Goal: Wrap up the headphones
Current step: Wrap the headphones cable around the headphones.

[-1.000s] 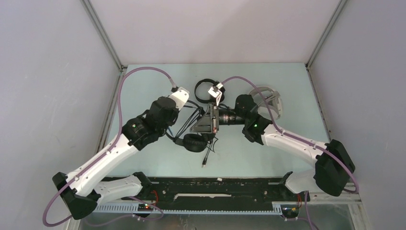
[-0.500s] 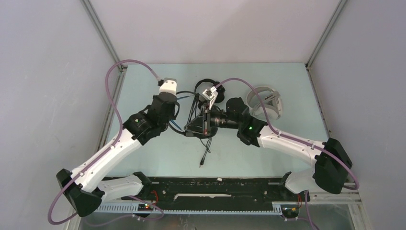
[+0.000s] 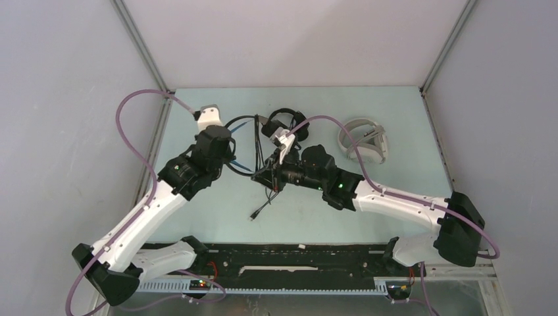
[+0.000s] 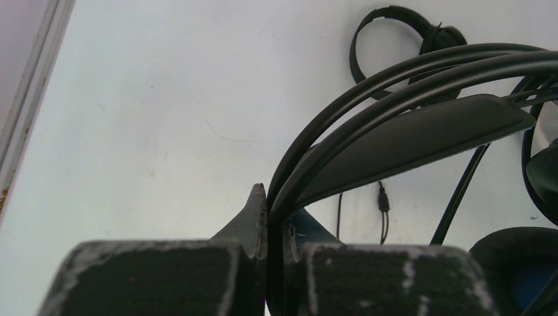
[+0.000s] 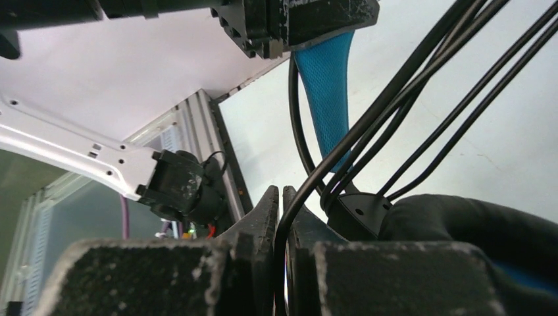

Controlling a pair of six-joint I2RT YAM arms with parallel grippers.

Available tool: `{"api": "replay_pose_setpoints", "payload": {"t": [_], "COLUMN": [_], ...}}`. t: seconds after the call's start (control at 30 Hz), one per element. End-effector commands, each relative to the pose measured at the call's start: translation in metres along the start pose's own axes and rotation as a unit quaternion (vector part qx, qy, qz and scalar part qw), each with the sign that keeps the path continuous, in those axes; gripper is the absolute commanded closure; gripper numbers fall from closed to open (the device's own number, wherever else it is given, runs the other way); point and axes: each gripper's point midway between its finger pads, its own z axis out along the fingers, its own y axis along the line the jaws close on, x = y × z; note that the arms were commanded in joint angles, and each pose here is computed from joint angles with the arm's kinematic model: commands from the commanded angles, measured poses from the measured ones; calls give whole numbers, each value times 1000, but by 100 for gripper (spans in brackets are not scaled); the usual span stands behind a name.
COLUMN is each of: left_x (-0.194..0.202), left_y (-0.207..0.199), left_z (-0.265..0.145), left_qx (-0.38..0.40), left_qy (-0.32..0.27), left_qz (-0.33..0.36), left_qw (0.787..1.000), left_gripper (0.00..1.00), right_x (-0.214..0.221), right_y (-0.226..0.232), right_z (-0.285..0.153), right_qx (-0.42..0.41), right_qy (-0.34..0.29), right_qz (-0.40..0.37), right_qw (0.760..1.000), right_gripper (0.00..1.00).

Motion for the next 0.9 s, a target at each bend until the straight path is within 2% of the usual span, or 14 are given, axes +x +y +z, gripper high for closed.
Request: {"api": "replay_pose_setpoints", "payload": {"t": [0.0, 0.3, 0.6, 0.87], "left_x": [-79, -84, -98, -106], "left_y": [0, -6, 7, 11], "left_z": [-26, -35, -49, -57], "left_qx": [6, 45, 38, 40], "left_qy": [-110, -119, -138, -150], "left_qz": [-175, -202, -217, -231], "left_qw": [978, 971, 966, 961], "left_gripper": [100, 100, 100, 100], "right_x": [-20, -2, 0, 9], "right_y": [10, 2, -3, -15], "right_z": [-2, 10, 18, 29], "right_qx": [20, 50, 79, 100], "right_qy": [-28, -14, -25, -27], "right_qz": [-60, -107, -146, -148], "right_qw": [998, 993, 986, 984], "right_gripper": [93, 93, 93, 91]}}
